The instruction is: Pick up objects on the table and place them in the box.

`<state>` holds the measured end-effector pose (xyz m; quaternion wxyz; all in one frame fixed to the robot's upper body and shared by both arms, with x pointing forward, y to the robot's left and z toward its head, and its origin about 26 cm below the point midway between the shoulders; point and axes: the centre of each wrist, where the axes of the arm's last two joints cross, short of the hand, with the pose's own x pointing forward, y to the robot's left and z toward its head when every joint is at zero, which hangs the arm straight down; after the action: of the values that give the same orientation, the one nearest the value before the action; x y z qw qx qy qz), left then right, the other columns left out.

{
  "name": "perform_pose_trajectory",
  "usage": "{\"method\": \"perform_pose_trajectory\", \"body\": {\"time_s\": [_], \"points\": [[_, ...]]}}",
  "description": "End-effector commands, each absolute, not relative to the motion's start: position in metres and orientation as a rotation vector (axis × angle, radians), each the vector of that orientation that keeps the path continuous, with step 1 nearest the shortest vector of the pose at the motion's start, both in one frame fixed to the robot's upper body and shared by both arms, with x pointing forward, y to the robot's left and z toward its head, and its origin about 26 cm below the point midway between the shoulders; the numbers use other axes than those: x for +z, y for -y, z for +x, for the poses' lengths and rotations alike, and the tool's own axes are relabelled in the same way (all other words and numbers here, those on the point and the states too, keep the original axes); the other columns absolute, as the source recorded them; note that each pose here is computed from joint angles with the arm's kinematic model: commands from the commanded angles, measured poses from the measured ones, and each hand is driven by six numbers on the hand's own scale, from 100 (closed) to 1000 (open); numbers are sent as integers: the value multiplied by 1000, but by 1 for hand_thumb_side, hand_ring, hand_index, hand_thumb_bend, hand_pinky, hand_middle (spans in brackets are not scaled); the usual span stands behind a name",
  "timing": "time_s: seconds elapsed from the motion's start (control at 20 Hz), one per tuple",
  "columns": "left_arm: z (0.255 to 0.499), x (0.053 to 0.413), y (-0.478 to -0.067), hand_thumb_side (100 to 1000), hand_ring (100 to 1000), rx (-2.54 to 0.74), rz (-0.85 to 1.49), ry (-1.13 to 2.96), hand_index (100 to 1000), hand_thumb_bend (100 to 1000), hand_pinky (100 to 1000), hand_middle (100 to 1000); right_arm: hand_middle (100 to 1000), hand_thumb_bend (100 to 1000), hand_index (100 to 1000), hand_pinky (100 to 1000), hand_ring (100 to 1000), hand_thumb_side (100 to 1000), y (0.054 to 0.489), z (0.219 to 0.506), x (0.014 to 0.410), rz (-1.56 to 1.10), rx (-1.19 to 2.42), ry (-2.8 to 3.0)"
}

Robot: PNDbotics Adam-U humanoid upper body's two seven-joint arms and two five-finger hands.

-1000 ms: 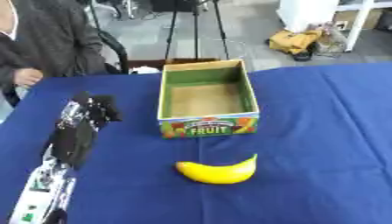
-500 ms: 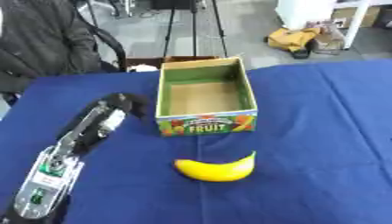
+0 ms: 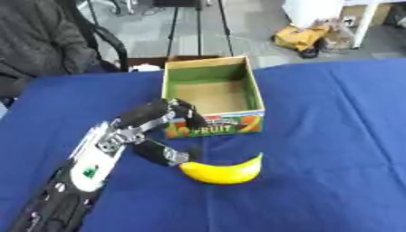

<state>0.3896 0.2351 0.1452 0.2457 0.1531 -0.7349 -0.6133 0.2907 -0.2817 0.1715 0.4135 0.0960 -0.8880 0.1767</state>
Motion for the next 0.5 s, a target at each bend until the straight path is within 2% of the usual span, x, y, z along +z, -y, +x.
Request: {"method": "perform_pose_trajectory", "body": {"time_s": [0.05,0.3,0.5], "points": [[397,144,-227,529,585,-1744,507,2015,763,435,691,559,568,100,643,532,667,652,282,289,182,247,469,2263],[405,129,-214,521,583,-1797,570,2008,765,476,688,559,567,100,642,532,667,653,281,289,181,250,468,2261],[410,119,-208,563,582,-1803,596,2010,765,505,686,558,567,100,642,532,667,652,281,289,180,251,468,2261]]}}
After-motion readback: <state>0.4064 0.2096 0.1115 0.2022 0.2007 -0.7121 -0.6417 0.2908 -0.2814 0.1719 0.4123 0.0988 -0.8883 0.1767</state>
